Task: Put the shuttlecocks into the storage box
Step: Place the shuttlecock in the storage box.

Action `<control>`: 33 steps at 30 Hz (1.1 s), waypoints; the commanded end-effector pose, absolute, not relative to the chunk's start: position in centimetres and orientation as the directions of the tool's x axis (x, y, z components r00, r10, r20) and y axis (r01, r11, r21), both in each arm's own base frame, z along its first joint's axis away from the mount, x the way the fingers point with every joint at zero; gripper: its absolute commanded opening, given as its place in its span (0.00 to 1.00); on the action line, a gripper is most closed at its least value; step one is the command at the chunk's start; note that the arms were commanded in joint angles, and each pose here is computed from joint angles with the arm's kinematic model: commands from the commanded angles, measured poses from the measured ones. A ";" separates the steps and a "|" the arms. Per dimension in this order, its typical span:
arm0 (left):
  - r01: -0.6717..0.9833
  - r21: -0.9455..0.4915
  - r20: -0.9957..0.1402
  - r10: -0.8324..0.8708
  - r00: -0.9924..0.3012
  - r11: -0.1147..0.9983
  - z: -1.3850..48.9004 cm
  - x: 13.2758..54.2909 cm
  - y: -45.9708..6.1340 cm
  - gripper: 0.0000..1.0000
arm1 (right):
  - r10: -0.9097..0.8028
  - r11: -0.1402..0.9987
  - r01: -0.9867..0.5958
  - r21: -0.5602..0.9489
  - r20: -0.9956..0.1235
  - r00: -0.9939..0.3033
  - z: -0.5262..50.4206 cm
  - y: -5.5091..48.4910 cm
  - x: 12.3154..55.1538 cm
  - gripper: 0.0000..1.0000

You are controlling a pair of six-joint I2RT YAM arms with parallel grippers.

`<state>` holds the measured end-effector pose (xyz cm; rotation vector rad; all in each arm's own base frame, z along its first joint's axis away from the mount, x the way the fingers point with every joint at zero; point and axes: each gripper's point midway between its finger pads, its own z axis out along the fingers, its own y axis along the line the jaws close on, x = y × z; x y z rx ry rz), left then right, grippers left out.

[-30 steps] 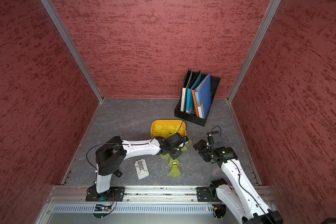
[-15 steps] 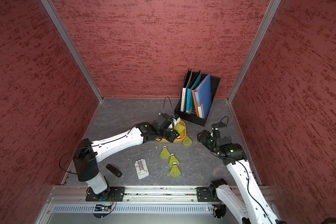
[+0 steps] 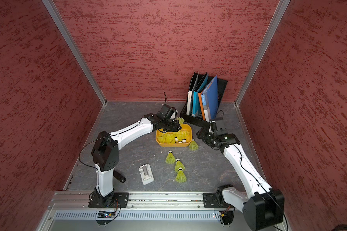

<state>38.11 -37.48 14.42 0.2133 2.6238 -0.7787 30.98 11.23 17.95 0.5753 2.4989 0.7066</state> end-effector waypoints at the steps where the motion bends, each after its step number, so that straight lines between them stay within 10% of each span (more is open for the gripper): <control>1: 0.219 -0.538 -0.396 -0.014 -0.918 0.814 15.1 39.1 -38.4 0.01 | 0.434 0.778 0.153 0.609 -0.346 -0.832 18.6 13.3 33.1 0.62; 33: 0.139 -0.508 -0.320 -0.036 -0.947 0.850 10.3 39.5 -38.9 0.02 | 0.414 0.784 0.166 0.598 -0.304 -0.858 16.9 13.9 34.1 0.62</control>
